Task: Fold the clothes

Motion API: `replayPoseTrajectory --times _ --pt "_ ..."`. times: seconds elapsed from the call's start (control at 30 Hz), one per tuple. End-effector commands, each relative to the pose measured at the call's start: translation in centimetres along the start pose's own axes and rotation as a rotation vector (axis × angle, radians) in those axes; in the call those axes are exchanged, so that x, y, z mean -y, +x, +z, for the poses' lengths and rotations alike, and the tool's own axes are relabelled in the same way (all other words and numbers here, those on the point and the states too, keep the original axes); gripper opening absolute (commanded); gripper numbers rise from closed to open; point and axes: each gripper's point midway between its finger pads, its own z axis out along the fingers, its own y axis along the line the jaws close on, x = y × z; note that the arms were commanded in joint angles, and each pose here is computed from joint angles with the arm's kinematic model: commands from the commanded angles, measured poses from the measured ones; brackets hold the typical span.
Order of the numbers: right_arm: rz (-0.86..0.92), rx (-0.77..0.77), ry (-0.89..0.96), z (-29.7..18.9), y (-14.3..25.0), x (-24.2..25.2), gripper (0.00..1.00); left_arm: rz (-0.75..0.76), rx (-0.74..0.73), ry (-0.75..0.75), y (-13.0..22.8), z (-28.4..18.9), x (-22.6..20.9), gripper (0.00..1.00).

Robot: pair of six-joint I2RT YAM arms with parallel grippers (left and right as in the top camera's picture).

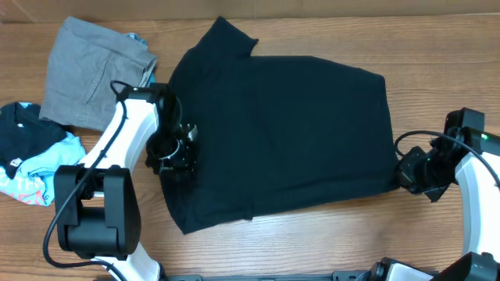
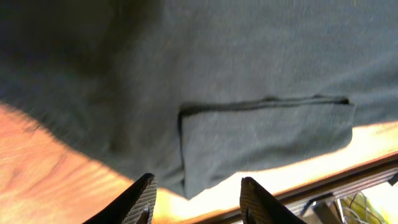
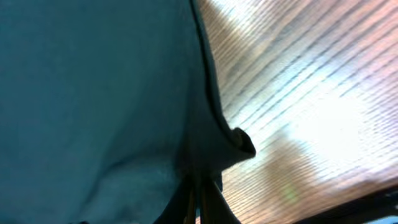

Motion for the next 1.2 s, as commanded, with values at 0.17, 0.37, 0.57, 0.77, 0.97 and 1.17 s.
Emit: replayPoseTrajectory --times 0.17,0.37,0.57,0.77,0.97,1.17 --pt "-0.014 0.057 0.029 -0.6 -0.9 0.3 0.04 0.0 -0.026 0.053 1.0 3.7 0.2 0.42" --pt "-0.015 0.065 0.025 -0.6 -1.1 0.2 0.04 0.005 -0.002 0.074 1.0 5.6 0.1 0.36" --pt "-0.016 0.07 0.022 -0.6 -1.2 0.2 0.04 0.016 0.023 0.15 0.5 5.7 1.4 0.24" --pt "-0.016 0.075 0.021 -0.6 -1.3 0.1 0.04 0.046 0.012 0.157 0.8 5.7 1.7 0.11" --pt "-0.016 0.078 0.019 -0.6 -1.4 0.1 0.04 0.052 0.009 0.15 0.9 5.8 1.6 0.13" --pt "-0.013 0.081 0.017 -0.6 -1.5 0.0 0.04 0.053 0.002 0.077 1.1 6.3 0.2 0.28"
